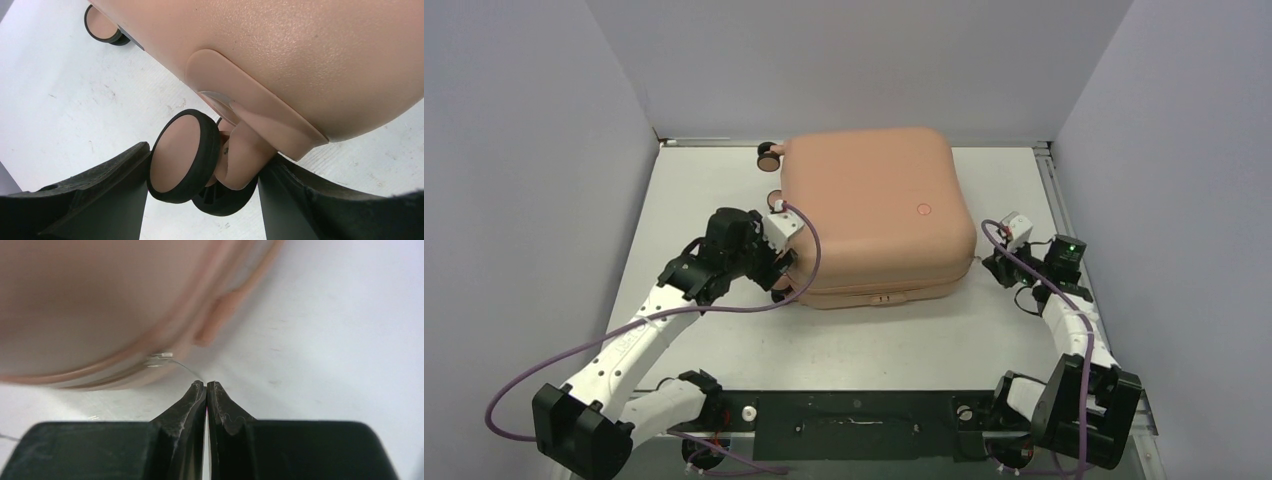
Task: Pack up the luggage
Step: Zip the luggage at the center of the board.
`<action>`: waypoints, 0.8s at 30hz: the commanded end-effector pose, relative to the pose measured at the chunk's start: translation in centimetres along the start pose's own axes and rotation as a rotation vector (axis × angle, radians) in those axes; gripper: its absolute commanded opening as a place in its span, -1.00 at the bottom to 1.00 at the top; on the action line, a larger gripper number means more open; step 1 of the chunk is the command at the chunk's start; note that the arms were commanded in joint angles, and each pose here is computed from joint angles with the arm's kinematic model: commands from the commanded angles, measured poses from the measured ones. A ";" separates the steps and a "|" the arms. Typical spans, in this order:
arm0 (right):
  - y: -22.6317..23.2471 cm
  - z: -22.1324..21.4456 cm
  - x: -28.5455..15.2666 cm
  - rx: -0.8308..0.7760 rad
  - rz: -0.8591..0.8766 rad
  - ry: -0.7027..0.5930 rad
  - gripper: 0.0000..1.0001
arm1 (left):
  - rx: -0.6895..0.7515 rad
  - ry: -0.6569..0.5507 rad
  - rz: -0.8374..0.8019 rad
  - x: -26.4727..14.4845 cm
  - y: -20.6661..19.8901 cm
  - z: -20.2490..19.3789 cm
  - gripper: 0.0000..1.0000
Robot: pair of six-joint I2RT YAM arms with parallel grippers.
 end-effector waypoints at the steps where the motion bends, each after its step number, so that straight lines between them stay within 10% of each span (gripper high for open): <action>1: -5.7 2.8 -1.0 -0.033 -0.361 -0.070 -0.90 | 0.052 0.102 0.052 -0.7 0.6 -2.6 -1.00; 11: -6.9 6.1 3.0 -0.076 -0.284 -0.081 -0.86 | 0.066 0.055 -0.011 -1.7 0.4 -1.9 -1.00; 16: -6.8 4.5 1.1 -0.182 -0.160 -0.011 -0.21 | 0.066 0.048 -0.004 -1.5 0.5 -1.8 -1.00; 24: -4.6 1.1 -2.8 -0.312 0.257 0.056 0.03 | 0.048 0.024 -0.032 -1.0 0.1 -1.6 -1.00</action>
Point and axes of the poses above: each gripper's point midway between its finger pads, its own x axis out along the fingers, its own y axis along the line the jaws close on, z = x × y, the point moved 6 cm from there along -x, back along the fingers, and after that the axes turned 4 degrees about x, right-handed, at the moved point
